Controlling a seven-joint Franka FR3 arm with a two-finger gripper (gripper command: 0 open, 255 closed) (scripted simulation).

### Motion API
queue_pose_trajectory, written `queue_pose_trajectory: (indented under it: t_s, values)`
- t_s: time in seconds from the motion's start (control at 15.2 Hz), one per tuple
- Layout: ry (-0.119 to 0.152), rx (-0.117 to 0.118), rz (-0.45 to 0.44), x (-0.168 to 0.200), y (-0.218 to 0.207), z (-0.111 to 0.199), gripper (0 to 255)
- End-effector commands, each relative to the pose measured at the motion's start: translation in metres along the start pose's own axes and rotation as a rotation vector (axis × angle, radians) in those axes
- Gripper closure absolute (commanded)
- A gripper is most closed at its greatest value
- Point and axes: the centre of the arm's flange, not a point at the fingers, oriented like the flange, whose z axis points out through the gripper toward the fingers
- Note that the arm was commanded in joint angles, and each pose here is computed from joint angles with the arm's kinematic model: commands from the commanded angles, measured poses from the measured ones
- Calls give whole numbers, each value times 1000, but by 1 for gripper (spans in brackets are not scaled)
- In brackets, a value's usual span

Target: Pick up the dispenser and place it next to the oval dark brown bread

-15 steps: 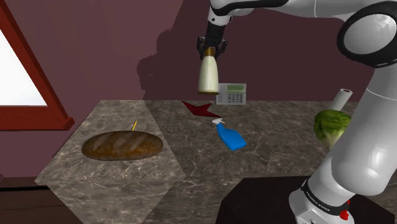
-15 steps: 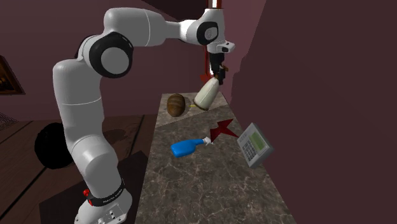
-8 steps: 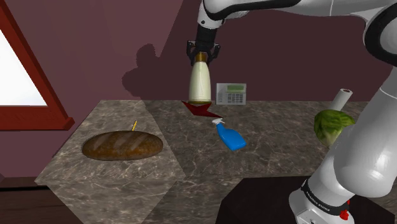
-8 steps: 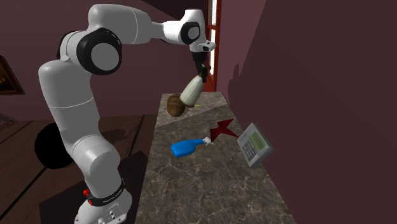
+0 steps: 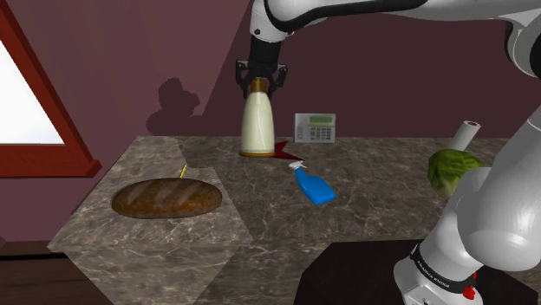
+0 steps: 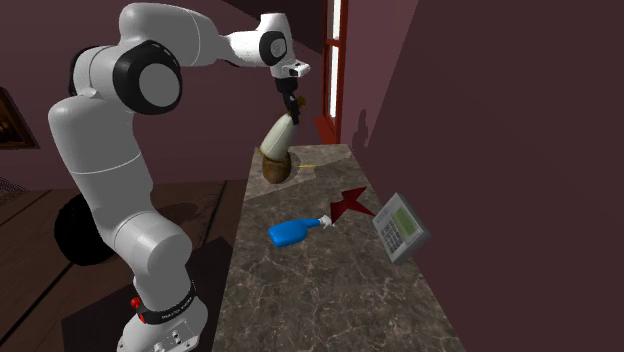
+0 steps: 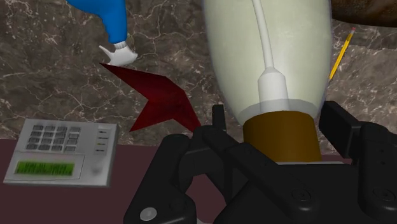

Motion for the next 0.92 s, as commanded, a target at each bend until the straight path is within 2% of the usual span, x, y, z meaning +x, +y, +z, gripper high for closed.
queue_pose_trajectory:
  t_s: [0.0, 0.86]
  values:
    - [1, 1, 2, -7, -6, 7, 255]
    - [1, 1, 2, -19, 1, 75, 255]
